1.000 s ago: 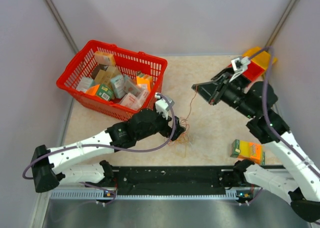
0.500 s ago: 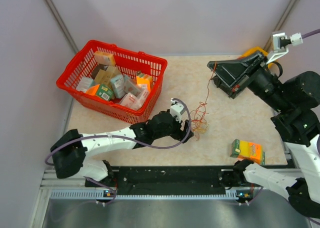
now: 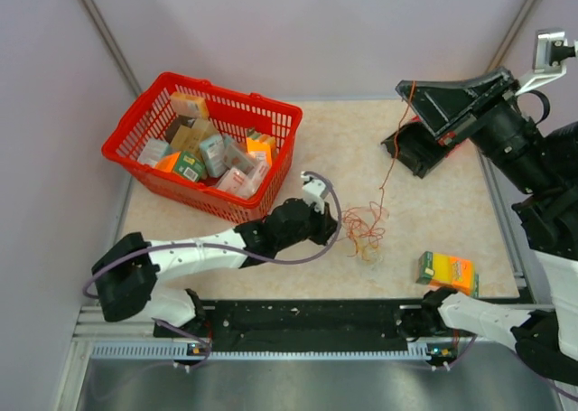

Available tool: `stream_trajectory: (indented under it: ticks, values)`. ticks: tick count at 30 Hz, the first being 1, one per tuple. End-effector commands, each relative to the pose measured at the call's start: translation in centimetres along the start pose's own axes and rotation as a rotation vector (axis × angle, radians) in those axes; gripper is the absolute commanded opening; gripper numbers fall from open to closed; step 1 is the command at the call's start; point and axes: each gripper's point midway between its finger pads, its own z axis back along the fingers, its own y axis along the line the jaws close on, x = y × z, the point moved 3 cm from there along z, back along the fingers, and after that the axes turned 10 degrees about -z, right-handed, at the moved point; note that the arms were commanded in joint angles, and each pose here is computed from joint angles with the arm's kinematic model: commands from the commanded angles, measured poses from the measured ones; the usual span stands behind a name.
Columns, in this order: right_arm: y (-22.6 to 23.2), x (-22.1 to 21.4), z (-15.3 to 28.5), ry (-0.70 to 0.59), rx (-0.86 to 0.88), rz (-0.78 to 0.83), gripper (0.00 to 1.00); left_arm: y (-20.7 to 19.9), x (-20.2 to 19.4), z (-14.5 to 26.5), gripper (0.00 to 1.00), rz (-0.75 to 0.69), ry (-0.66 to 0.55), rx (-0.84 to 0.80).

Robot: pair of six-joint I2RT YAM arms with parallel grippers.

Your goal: Untangle the cables

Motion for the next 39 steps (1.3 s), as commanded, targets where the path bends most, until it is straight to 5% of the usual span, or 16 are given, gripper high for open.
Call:
stream_trajectory:
  ticks: [1, 7, 13, 21, 25, 32, 39]
  values:
    - [-1.7, 4.0, 1.8, -0.137, -0.220, 0.221, 0.00, 3.5, 2.3, 4.4, 0.00, -0.003, -0.111, 0.202]
    - [-9.0, 7.4, 6.3, -0.293, -0.739, 0.506, 0.00, 4.1, 5.3, 12.6, 0.00, -0.026, -0.227, 0.236]
    - [-17.0, 6.0, 8.1, -0.230, -1.118, 0.658, 0.00, 4.3, 9.6, 19.8, 0.00, -0.076, -0.403, 0.258]
    - [-27.0, 8.9, 16.3, -0.302, -1.392, 0.365, 0.00, 6.3, 8.5, 22.7, 0.00, -0.071, -0.357, 0.375]
    - [-31.0, 9.1, 19.3, -0.334, -1.332, 0.068, 0.00, 6.4, 7.2, 23.1, 0.00, -0.062, -0.349, 0.353]
    - [-32.2, 8.8, 18.0, -0.273, -1.252, 0.060, 0.00, 5.6, 8.8, 24.9, 0.00, -0.122, -0.364, 0.309]
    - [-34.9, 0.8, 14.3, -0.062, -1.135, 0.044, 0.00, 0.4, 14.2, 25.3, 0.00, -0.159, -0.458, 0.060]
